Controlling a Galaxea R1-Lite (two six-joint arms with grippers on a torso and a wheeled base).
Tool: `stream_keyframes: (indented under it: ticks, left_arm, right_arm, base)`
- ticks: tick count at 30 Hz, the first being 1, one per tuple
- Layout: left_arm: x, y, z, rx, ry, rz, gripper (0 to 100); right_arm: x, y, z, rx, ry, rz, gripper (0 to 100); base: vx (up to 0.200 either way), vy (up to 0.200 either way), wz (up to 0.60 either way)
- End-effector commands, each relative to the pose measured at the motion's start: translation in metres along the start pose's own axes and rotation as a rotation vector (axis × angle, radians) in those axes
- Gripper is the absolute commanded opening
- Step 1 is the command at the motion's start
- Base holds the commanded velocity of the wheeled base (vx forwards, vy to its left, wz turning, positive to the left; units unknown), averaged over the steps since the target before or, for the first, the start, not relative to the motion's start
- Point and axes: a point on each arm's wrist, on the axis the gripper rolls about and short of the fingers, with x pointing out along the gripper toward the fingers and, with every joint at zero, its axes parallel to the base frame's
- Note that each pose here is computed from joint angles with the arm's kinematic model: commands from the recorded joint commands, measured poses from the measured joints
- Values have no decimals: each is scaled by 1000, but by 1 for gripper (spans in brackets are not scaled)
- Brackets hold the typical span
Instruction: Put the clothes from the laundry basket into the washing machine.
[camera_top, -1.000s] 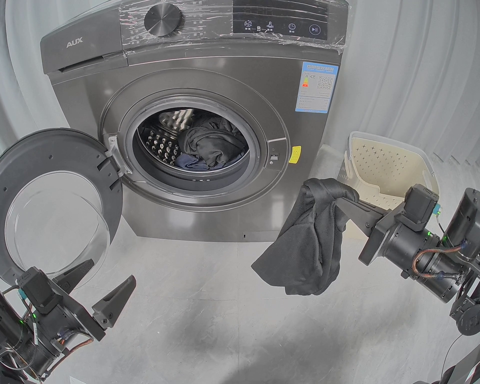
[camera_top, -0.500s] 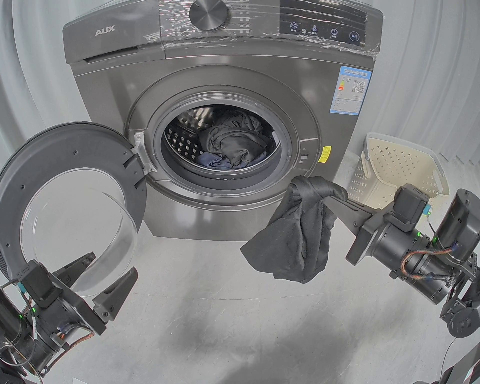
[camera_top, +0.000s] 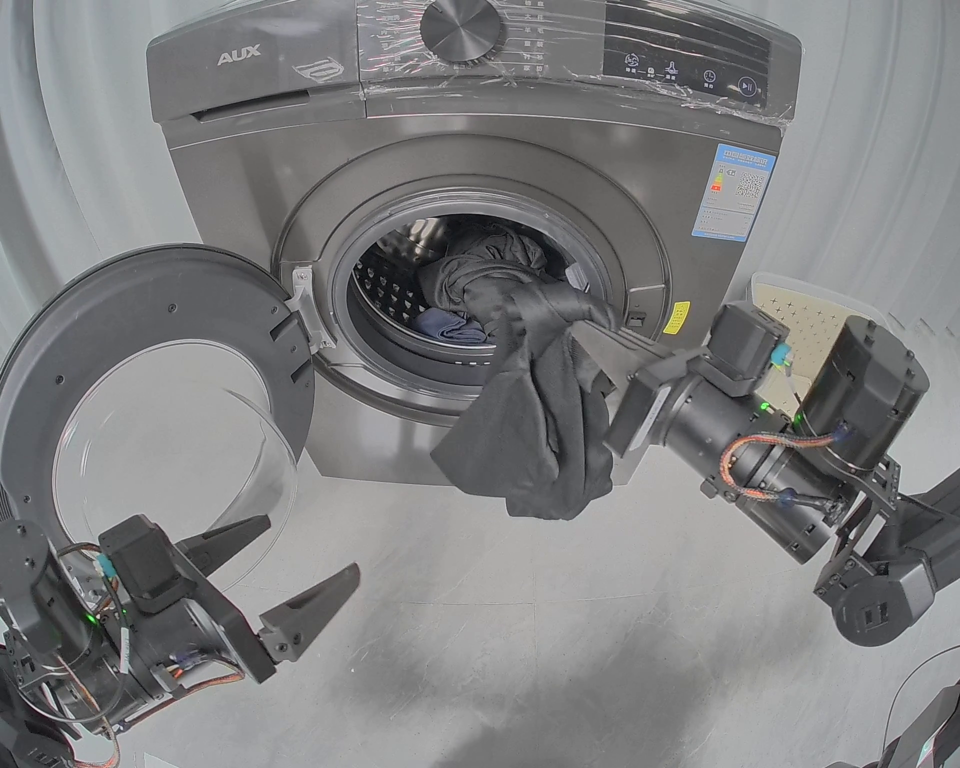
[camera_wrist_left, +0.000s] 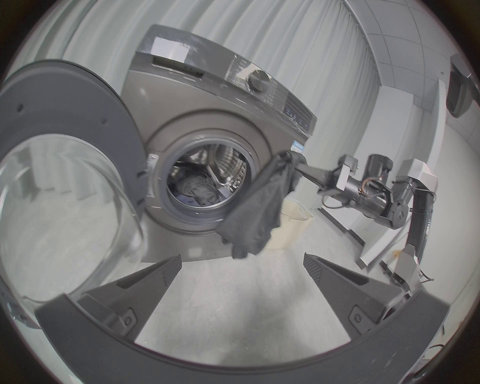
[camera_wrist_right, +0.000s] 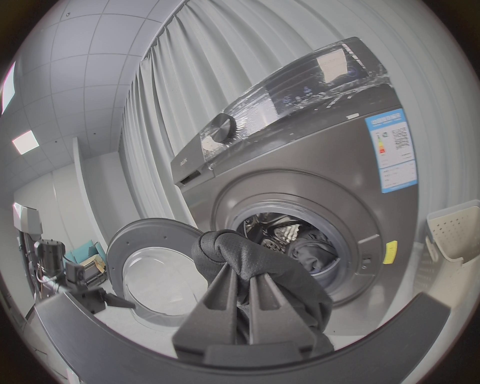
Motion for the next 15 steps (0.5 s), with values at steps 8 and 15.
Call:
stream_keyframes:
  ticks: [8, 15]
  left_arm:
    - [45, 1, -19, 0, 136, -71, 100]
    - [67, 3, -34, -8, 141, -73, 100]
  right_arm:
    - [27, 17, -5, 16, -59, 51, 0]
    - [31, 18, 0, 19, -83, 52, 0]
  base:
    - [0, 0, 0]
    - [0, 0, 0]
